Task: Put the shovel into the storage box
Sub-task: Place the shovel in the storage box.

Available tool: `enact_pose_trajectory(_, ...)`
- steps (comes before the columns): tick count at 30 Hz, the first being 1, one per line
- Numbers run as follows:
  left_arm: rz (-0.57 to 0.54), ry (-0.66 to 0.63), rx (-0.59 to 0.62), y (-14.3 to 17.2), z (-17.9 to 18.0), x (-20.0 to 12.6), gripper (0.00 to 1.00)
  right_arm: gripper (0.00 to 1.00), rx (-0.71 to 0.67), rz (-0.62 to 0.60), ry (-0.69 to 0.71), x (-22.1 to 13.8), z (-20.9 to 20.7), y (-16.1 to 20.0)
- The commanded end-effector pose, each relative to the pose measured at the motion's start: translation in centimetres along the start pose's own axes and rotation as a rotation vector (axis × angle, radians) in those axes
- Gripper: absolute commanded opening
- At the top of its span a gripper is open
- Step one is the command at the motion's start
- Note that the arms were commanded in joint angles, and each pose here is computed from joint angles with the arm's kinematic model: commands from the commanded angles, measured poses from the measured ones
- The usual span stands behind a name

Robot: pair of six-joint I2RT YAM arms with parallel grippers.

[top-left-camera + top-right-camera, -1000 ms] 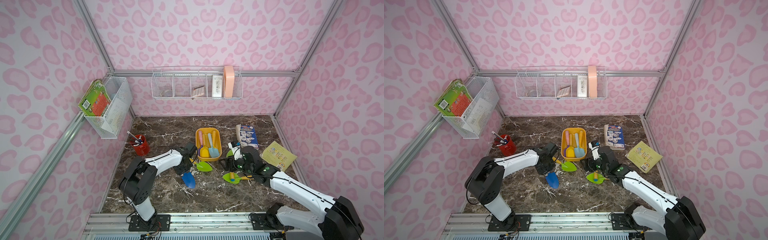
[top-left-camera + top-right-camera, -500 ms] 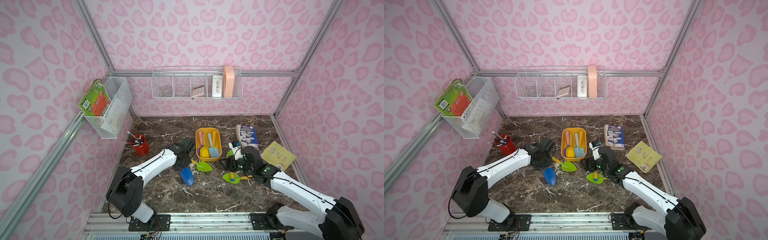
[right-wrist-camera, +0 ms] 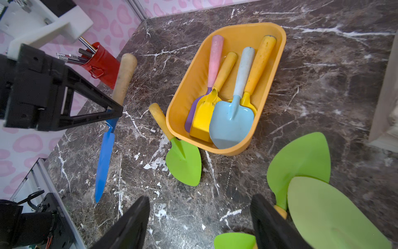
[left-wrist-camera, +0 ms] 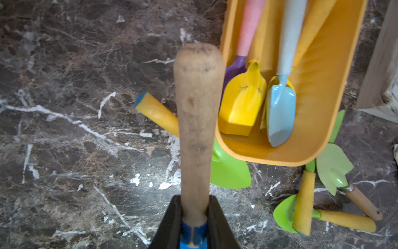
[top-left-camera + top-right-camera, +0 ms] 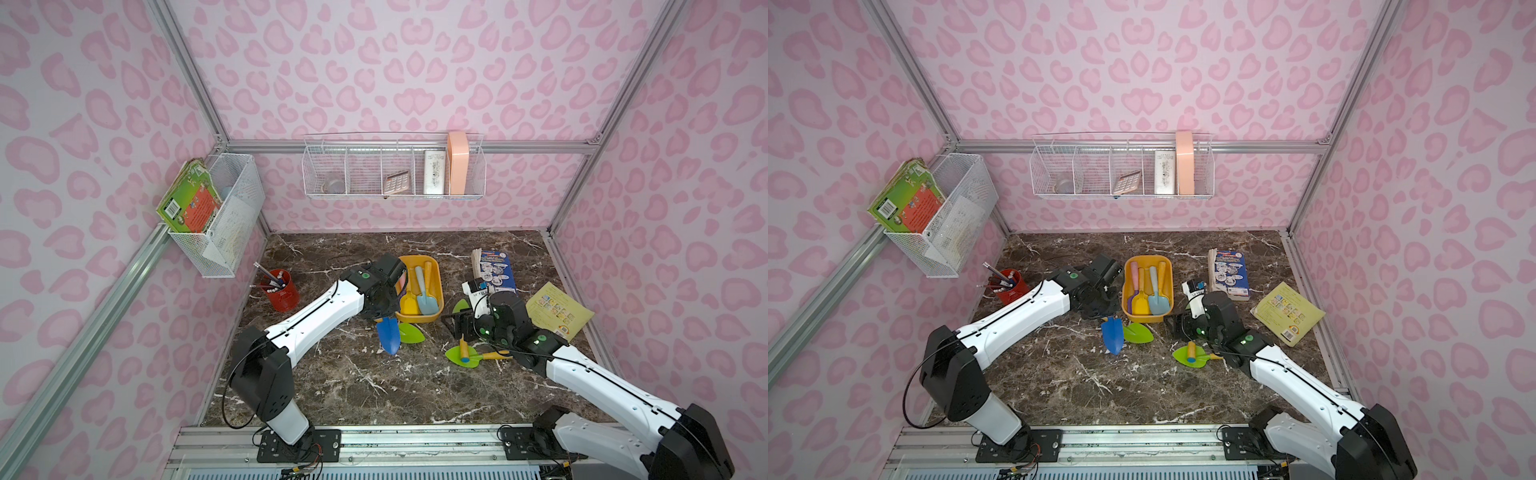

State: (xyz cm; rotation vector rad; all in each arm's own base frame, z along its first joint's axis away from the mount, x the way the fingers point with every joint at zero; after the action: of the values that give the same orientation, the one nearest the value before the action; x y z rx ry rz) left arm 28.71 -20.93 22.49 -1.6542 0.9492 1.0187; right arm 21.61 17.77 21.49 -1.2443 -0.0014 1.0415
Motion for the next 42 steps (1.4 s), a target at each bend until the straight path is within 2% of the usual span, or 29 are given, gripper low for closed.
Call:
enact_pose_trajectory(1,0.025,0.013,0.063,-0.3,-1.3,-0.2,0.13,0.76,0.0,-0.008,-0.004,-0.3,0.0,0.0)
enact_pose_trajectory(19,0.052,0.091,0.159,-4.5,-8.8,3.4,0.13,0.76,0.028,-0.027,0.029,-2.0,-1.0,0.5)
enact_pose_trajectory(23,0.015,0.118,0.173,-5.7,-10.1,3.9,0.13,0.77,0.031,-0.03,0.033,-2.1,-1.1,0.5)
enact_pose_trajectory(27,-0.047,0.187,0.212,-6.8,-11.8,5.5,0.12,0.77,0.034,-0.024,0.032,-2.1,-1.2,0.6)
enact_pose_trajectory(30,-0.105,0.188,0.231,-7.7,-12.5,7.0,0.13,0.77,0.04,-0.023,0.033,-2.1,-1.2,0.6)
enact_pose_trajectory(42,-0.131,0.212,0.223,-9.4,-14.1,9.7,0.14,0.77,0.07,-0.014,0.049,-2.2,-2.0,1.7)
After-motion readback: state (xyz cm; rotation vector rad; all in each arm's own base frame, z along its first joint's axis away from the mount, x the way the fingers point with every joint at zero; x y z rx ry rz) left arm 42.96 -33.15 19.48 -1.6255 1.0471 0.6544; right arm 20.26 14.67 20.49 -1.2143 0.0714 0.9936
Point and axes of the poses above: each gripper's point midway between its finger pads, its own x axis out along the fingers, its own z axis along the line the jaws close on, y = z × x, the point moved 8 cm from there along -x, back along the fingers, and after that the axes turned 1 degree about -x, right-handed, at the moved point
